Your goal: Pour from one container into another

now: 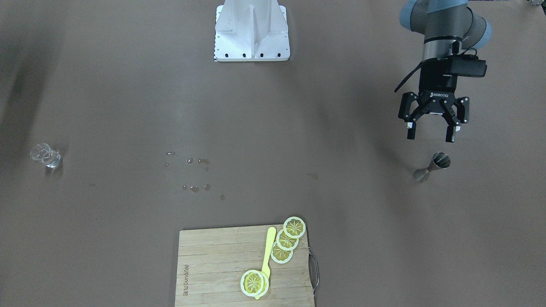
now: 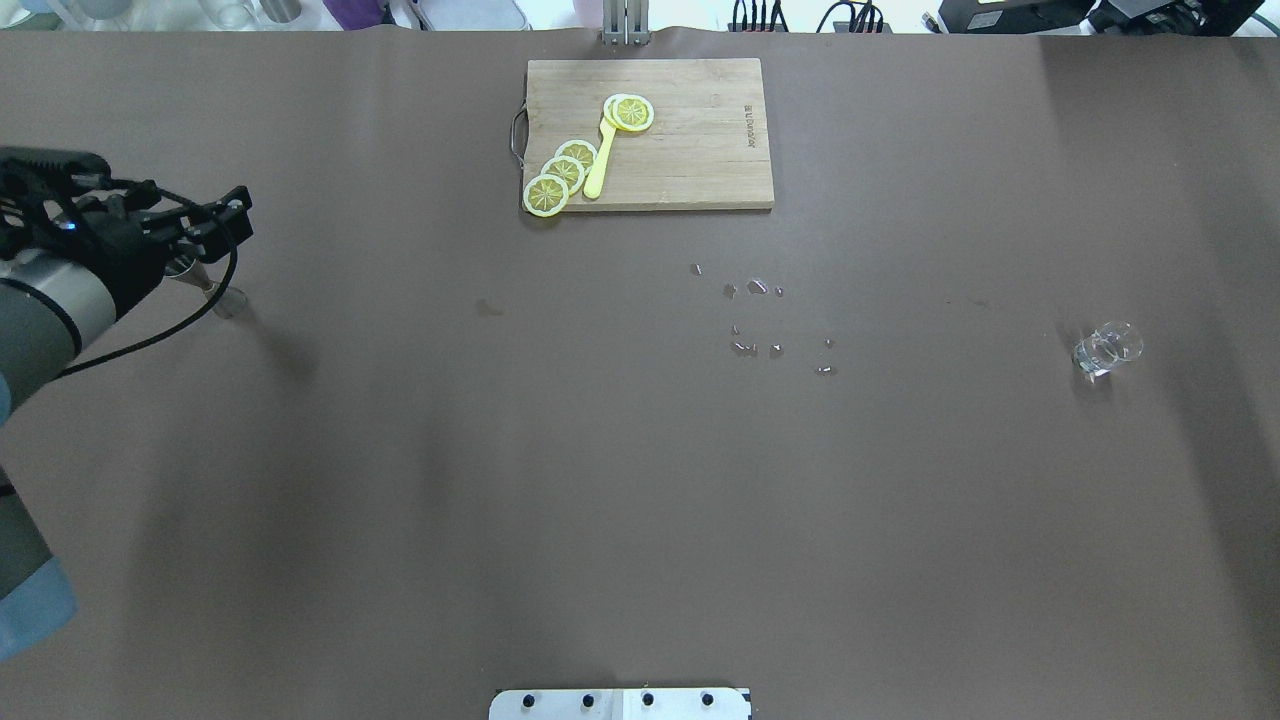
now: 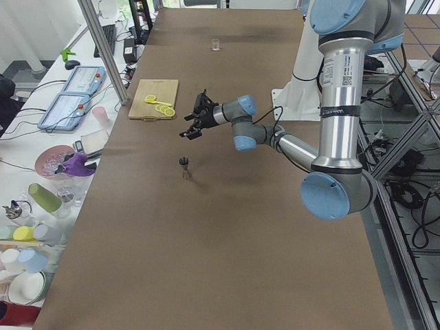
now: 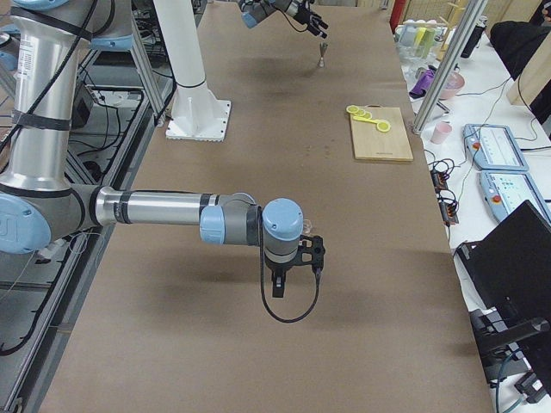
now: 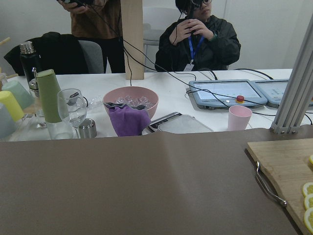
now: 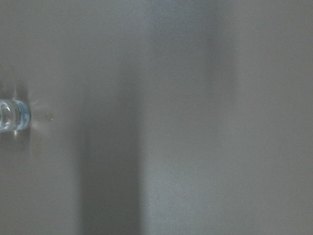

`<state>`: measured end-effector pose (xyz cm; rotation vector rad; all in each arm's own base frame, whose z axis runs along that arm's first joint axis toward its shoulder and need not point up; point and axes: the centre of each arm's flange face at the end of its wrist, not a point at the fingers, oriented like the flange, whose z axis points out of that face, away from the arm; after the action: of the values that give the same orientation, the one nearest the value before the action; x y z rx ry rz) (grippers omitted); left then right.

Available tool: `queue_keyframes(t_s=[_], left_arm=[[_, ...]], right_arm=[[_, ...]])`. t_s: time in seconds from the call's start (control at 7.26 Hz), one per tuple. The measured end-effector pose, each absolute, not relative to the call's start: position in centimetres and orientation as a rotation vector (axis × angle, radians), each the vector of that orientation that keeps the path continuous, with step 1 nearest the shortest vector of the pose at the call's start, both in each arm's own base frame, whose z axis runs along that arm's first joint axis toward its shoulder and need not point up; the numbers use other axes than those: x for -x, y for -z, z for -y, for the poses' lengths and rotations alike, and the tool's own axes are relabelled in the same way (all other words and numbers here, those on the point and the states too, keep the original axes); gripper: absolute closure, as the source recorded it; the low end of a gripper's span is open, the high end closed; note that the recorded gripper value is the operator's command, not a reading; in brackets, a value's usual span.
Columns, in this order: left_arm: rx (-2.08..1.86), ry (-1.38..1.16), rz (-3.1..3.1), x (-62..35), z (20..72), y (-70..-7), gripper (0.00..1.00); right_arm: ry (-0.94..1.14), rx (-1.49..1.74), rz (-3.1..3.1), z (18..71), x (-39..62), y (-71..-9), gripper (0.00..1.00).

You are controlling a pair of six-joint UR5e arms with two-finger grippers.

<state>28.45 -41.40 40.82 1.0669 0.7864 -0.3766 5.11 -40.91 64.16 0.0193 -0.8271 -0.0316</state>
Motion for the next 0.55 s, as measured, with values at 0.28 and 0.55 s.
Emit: queue_keyframes(t_s=[0.28, 0.55], left_arm=[[-1.144, 0.427, -0.777, -29.4, 39.3, -45.1, 0.02], [-1.184, 0.482, -0.77, -30.6, 38.1, -48.2, 0.02]], right_arm=[[0.102, -0.126, 0.875, 41.4, -4.4, -63.5, 0.0], [0.185, -0.192, 0.894, 42.0, -2.4, -62.7, 0.0]])
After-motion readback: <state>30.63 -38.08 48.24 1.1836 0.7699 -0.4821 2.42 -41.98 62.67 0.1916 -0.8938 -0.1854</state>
